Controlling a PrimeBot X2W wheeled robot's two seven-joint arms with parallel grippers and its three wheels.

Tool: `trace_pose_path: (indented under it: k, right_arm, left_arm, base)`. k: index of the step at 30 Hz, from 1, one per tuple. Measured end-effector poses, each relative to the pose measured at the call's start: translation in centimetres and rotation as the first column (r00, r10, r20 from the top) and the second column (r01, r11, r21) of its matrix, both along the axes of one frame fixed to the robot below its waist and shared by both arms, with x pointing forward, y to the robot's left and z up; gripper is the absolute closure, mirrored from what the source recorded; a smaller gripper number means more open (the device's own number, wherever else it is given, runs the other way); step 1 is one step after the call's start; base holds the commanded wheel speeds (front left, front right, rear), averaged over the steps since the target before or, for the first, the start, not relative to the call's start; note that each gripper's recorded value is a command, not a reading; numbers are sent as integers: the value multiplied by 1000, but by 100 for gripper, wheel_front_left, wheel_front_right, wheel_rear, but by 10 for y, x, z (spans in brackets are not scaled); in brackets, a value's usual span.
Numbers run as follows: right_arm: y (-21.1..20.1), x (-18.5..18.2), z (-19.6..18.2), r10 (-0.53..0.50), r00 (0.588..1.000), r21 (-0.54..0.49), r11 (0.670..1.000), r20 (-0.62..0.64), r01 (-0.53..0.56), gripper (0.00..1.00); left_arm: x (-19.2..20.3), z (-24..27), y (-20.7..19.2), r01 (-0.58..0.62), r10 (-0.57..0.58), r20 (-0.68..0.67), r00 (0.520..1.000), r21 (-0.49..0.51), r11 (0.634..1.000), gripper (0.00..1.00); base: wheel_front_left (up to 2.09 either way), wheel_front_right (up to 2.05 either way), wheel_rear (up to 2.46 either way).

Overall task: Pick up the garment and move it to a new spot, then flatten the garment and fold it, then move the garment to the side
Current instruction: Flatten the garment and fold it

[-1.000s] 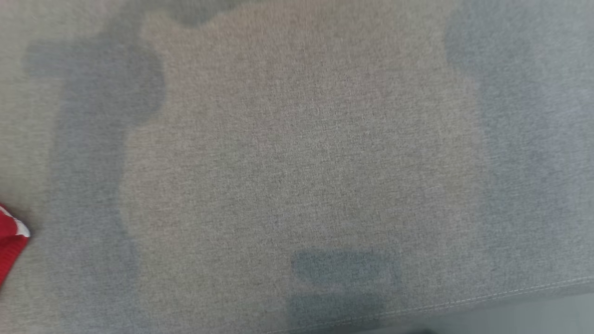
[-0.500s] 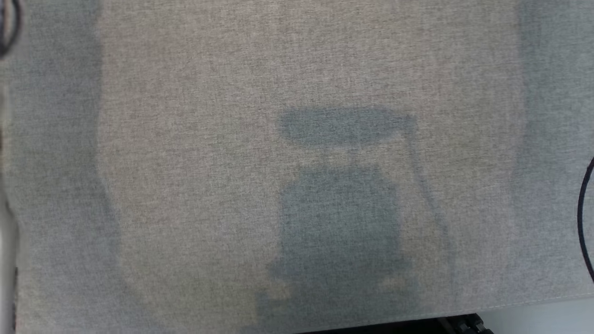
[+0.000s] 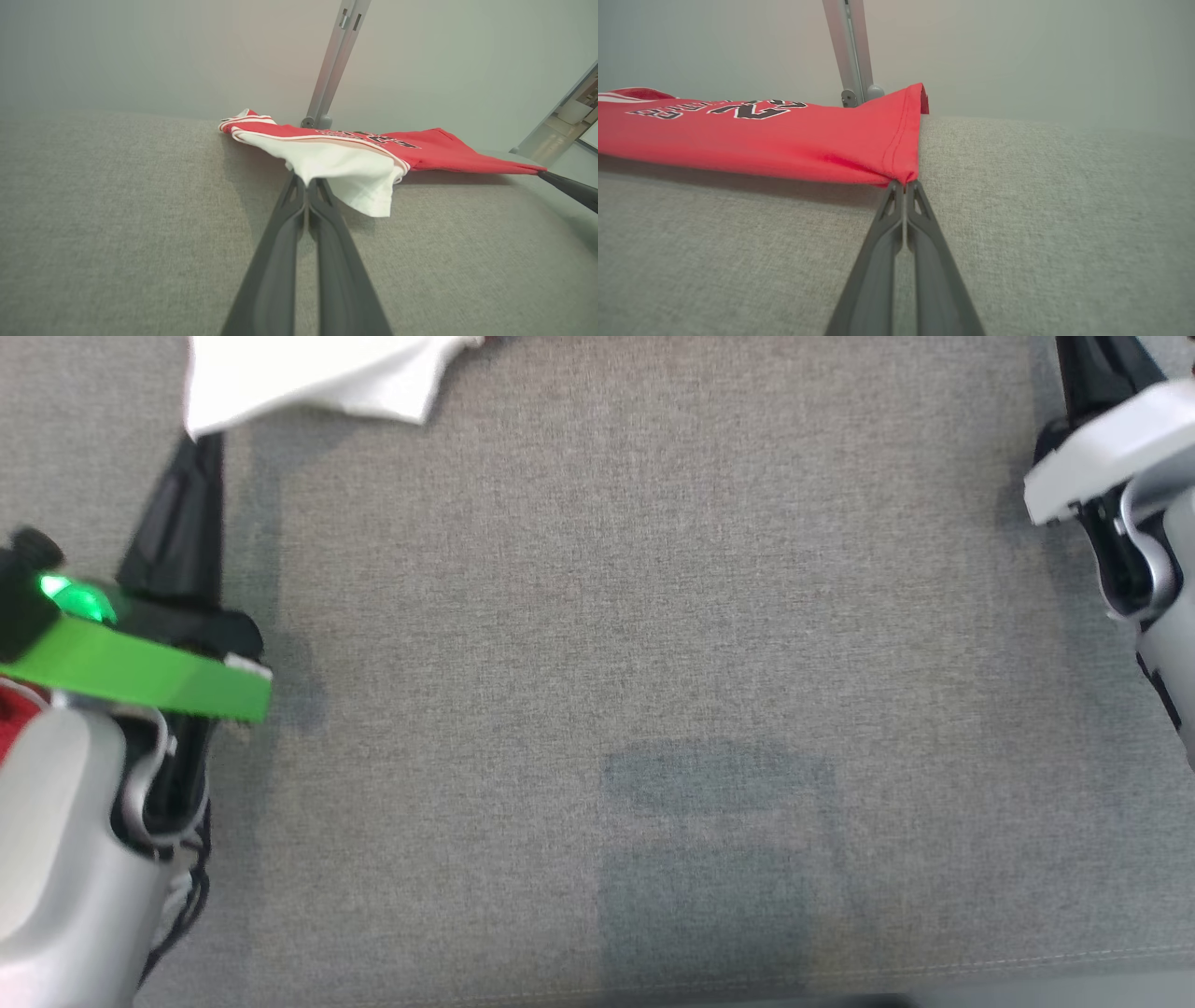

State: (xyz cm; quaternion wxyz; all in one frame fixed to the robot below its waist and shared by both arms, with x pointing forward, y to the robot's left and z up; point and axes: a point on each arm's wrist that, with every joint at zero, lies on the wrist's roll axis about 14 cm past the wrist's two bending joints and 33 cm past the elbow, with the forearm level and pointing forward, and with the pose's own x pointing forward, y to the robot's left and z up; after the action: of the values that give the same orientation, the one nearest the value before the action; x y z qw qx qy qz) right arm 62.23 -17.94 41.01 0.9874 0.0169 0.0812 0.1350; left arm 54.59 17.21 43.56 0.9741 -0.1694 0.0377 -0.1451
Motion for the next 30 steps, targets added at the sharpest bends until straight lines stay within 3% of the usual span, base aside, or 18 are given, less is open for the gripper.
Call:
trace_pose_path:
  k: [7,16,30]
  right_arm:
    - [-25,-62,13,-17,1000,-12,1000,-25,17,100]
    - [-38,-138,20,-4,999,-72,997,-50,0,100]
    - [-65,-213,23,-47,997,-110,993,-62,40,100]
  left_arm:
    - [-65,14,0,26,-29,-64,998,-58,998,100]
    - [-138,26,-17,89,-94,-130,987,-44,995,100]
    - [-204,41,-37,132,-152,-209,966,-109,985,100]
  base:
    - [0,0,0]
    - [0,0,0]
    - [0,0,0]
